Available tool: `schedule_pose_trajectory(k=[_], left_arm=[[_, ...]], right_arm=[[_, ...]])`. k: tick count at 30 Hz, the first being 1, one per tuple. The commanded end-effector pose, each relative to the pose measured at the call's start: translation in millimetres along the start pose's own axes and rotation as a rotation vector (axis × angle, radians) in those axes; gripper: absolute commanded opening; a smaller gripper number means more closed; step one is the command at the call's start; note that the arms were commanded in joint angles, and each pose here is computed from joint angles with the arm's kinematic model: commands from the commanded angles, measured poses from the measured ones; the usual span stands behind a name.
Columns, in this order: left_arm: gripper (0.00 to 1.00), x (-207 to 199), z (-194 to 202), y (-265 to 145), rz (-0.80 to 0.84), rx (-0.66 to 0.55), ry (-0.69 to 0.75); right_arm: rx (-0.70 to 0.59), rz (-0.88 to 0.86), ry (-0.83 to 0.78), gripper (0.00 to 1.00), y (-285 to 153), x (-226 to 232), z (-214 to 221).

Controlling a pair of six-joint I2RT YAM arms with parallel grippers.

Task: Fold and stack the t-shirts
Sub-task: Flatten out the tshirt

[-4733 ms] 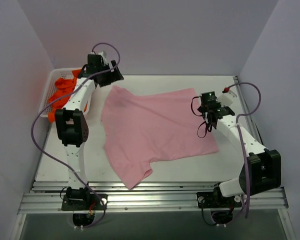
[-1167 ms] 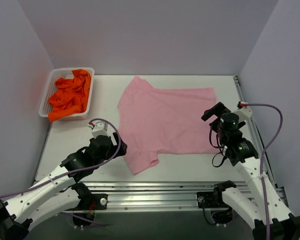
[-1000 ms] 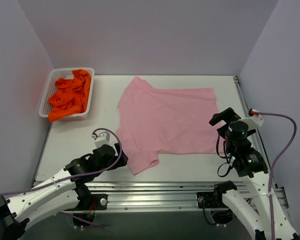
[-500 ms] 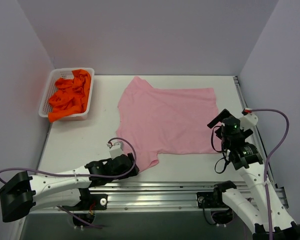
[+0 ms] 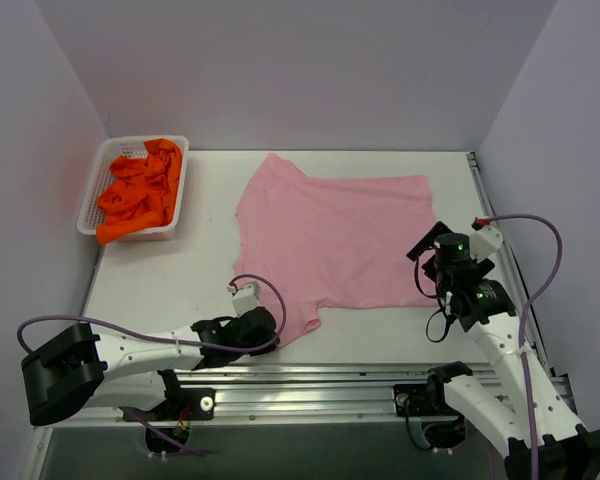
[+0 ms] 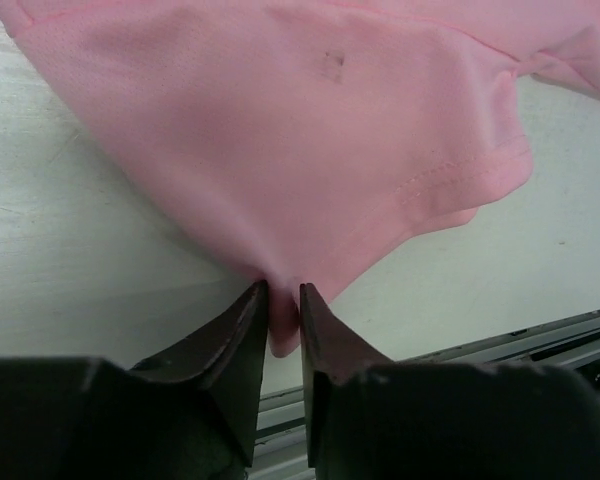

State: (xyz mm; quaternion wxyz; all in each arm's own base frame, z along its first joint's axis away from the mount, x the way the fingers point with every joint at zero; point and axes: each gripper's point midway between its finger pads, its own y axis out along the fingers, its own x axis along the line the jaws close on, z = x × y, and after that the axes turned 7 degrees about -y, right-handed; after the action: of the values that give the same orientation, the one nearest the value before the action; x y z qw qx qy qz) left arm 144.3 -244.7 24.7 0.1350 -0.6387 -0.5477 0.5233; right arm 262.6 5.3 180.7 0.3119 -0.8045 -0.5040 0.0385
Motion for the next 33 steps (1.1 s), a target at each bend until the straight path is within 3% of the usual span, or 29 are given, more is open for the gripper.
schedule_pose_trajectory(k=[1,7,10,16,23,29,32,33], left_arm=[[0.27,-15,-9,-1,0.053,-0.033,-0.007],[0.22,-15,-33,-3,0.069,-0.098,-0.007],[0.22,-5,-43,1,0.067,-0.114,-0.015],[0.20,1,-65,10,0.088,-0.131,-0.039],[0.18,9,-79,13,0.104,-0.130,-0.088],[0.18,13,-75,7,0.136,-0.104,-0.106],[0.21,5,-75,-5,0.191,-0.096,-0.105],[0.33,4,-74,-7,0.199,-0.095,-0.105]], right_arm=[[0.169,-0.029,-0.052,0.99,14,6,46],[0.318,-0.009,-0.018,0.86,14,-8,100],[0.293,0.124,-0.017,0.90,9,-37,103],[0.194,0.313,0.098,0.88,5,-61,86],[0.340,0.398,0.085,0.88,21,-67,132],[0.326,0.435,0.121,0.87,30,-77,128],[0.320,0.480,0.119,0.86,35,-93,114],[0.327,0.498,0.149,0.86,37,-101,111]])
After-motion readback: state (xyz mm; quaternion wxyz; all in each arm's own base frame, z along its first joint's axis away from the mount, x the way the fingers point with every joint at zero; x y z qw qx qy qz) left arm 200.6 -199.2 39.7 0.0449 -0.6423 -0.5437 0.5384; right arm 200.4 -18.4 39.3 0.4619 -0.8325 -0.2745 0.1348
